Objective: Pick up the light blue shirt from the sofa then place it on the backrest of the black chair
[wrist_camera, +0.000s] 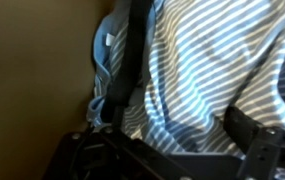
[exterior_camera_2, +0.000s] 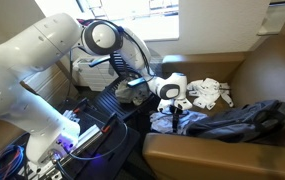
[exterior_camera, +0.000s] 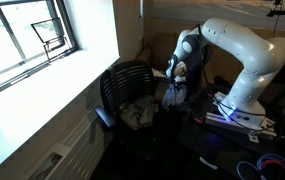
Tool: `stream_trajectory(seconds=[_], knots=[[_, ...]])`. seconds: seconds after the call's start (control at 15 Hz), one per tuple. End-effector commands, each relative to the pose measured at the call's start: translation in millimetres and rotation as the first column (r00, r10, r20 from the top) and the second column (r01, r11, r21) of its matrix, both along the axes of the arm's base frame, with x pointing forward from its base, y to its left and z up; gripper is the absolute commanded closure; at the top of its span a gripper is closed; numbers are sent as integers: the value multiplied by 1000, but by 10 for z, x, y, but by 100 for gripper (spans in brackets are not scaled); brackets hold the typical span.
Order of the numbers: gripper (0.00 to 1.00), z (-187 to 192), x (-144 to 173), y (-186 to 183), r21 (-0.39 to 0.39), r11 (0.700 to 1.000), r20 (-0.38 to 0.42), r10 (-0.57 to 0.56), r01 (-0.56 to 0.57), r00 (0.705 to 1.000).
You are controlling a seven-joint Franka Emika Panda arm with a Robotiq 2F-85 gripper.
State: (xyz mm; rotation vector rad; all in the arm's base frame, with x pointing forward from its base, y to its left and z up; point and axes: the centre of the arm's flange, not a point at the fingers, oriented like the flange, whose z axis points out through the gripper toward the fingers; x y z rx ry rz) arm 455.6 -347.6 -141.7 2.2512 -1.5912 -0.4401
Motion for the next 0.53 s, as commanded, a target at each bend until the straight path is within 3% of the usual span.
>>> stream_trajectory(seconds=[0.0, 0.07, 0.13, 0.47], knots=[[0, 232, -16, 234, -118, 993, 166, 17, 3, 986], [25, 130, 44, 242, -158, 987, 211, 6, 28, 978], [26, 68, 81, 252, -195, 979, 255, -6, 58, 967], [61, -132, 112, 228, -281, 937, 338, -105, 207, 935]])
